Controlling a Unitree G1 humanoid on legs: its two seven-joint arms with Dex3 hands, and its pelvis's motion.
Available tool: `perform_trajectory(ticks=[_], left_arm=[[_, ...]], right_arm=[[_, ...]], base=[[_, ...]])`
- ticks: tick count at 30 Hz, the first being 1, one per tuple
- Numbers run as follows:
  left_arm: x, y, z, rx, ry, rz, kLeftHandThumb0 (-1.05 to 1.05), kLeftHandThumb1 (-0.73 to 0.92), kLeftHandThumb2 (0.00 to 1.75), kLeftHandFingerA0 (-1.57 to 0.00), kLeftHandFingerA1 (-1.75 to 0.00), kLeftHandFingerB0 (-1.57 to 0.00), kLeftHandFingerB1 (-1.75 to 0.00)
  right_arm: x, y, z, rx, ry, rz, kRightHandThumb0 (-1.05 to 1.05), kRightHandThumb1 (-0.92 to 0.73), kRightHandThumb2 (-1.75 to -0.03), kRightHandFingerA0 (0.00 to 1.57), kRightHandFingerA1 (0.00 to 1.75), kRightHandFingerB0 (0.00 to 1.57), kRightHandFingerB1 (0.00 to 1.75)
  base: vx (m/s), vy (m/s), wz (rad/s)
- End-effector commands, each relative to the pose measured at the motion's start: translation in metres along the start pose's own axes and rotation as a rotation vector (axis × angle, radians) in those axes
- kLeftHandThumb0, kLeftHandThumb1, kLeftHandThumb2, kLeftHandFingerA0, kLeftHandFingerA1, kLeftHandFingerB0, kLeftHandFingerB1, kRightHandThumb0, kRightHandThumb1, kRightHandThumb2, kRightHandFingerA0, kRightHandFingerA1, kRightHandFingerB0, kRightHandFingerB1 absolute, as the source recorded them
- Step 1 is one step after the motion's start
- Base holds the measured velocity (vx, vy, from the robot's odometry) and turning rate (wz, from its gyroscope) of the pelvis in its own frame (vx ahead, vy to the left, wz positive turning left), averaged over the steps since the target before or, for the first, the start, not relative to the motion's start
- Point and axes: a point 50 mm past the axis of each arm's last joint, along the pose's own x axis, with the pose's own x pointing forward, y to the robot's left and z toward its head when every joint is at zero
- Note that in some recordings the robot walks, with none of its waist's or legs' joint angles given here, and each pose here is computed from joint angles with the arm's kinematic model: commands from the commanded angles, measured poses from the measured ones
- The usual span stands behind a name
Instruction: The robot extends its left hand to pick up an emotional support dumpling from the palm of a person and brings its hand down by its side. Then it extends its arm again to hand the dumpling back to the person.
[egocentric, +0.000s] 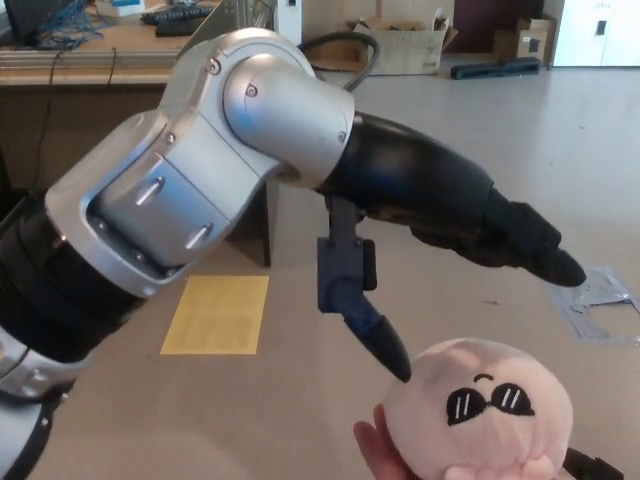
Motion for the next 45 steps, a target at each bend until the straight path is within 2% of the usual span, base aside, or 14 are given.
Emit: perform_trajectory(ticks=[1, 2, 7, 10, 11, 13, 20, 21, 24, 27, 32, 39, 41, 45], left_arm=[[-0.001, -0.006, -0.004, 0.01, 0.06, -0.044, -0.85, 0.41, 0.54, 0.0, 0.0, 0.0, 0.0], [-0.001, -0.006, -0.004, 0.009, 0.063, -0.048, -0.89, 0.38, 0.63, 0.0, 0.0, 0.0, 0.0], [-0.001, -0.005, 0.002, 0.016, 0.045, -0.081, -0.92, 0.37, 0.64, 0.0, 0.0, 0.0, 0.0], [-0.001, -0.006, 0.006, 0.018, 0.034, -0.096, -0.89, 0.43, 0.56, 0.0, 0.0, 0.0, 0.0], [-0.001, -0.007, 0.008, 0.023, 0.028, -0.102, -0.85, 0.43, 0.55, 0.0, 0.0, 0.0, 0.0], [0.001, -0.009, 0.009, 0.027, 0.018, -0.108, -0.9, 0.39, 0.61, 0.0, 0.0, 0.0, 0.0], [0.008, -0.017, 0.01, 0.003, 0.028, -0.12, -0.84, 0.41, 0.54, 0.0, 0.0, 0.0, 0.0], [0.008, -0.017, 0.01, 0.004, 0.033, -0.115, -0.64, 0.37, 0.82, 0.0, -0.06, 0.0, 0.0], [0.011, -0.02, 0.011, 0.017, 0.037, -0.112, -0.66, 0.38, 0.83, 0.0, -0.07, 0.0, 0.0], [0.013, -0.022, 0.011, 0.013, 0.038, -0.111, -0.86, 0.39, 0.6, 0.0, 0.0, 0.0, -0.01], [0.023, -0.031, 0.006, 0.033, 0.015, -0.032, -0.64, 0.35, 0.85, 0.0, -0.09, 0.0, 0.0], [0.036, -0.045, -0.003, 0.201, 0.025, 0.08, -0.69, 0.24, 0.91, -0.02, -0.12, 0.0, -0.04], [0.038, -0.046, -0.005, 0.208, 0.024, 0.086, -1.05, 0.51, 0.72, 0.0, -0.29, 0.0, -0.1], [0.044, -0.051, -0.007, 0.238, 0.027, 0.112, -1.05, 0.35, 0.94, -0.03, -0.16, 0.0, -0.07]], right_arm=[[0.001, -0.008, 0.005, -0.025, -0.01, -0.023, -0.57, -0.37, -0.76, 0.02, 0.29, 0.02, 0.21], [0.001, -0.008, 0.005, -0.029, -0.008, -0.029, -0.56, -0.51, -0.56, 0.06, 0.29, 0.02, 0.24], [0.002, -0.009, 0.006, -0.044, 0.011, -0.035, -0.54, -0.52, -0.58, 0.08, 0.3, 0.06, 0.21], [0.001, -0.009, 0.009, -0.076, -0.057, -0.002, -0.28, -0.42, -0.95, 0.07, 0.52, 0.06, 0.5], [0.0, -0.009, 0.009, -0.044, -0.078, 0.014, -0.45, -0.56, -0.57, 0.49, 0.41, 0.45, 0.36], [0.001, -0.01, 0.009, -0.084, -0.064, 0.02, -0.47, -0.61, -0.59, 0.68, 0.44, 0.6, 0.4], [0.001, -0.01, 0.014, -0.109, -0.107, 0.025, -0.51, -0.64, -0.6, 0.62, 0.47, 0.5, 0.36], [0.003, -0.01, 0.015, -0.104, -0.099, 0.025, -0.52, -0.64, -0.6, 0.62, 0.47, 0.51, 0.37], [0.006, -0.011, 0.013, -0.026, -0.038, 0.039, -0.53, -0.66, -0.6, 0.59, 0.42, 0.52, 0.38], [0.005, -0.011, 0.014, -0.073, -0.052, 0.04, -0.53, -0.7, -0.61, 0.61, 0.43, 0.53, 0.38], [0.004, -0.011, 0.015, -0.083, -0.062, 0.044, -0.55, -0.72, -0.63, 0.6, 0.43, 0.54, 0.38], [0.004, -0.011, 0.015, -0.085, -0.062, 0.046, -0.55, -0.72, -0.63, 0.6, 0.43, 0.54, 0.38], [0.004, -0.011, 0.015, -0.085, -0.062, 0.046, -0.55, -0.72, -0.63, 0.6, 0.43, 0.54, 0.38], [0.004, -0.013, 0.017, -0.087, -0.066, 0.043, -0.55, -0.72, -0.63, 0.6, 0.43, 0.54, 0.38]], base=[[0.0, 0.0, 0.0], [0.0, 0.0, 0.0], [0.0, 0.0, 0.0], [0.0, 0.0, 0.0], [0.0, 0.0, 0.0], [0.0, 0.0, 0.0], [0.0, 0.0, 0.0], [0.0, 0.0, 0.0], [0.0, 0.0, 0.0], [0.0, 0.0, 0.0], [0.0, 0.0, 0.0], [0.0, 0.0, 0.0], [0.0, 0.0, 0.0], [0.0, 0.0, 0.0]])
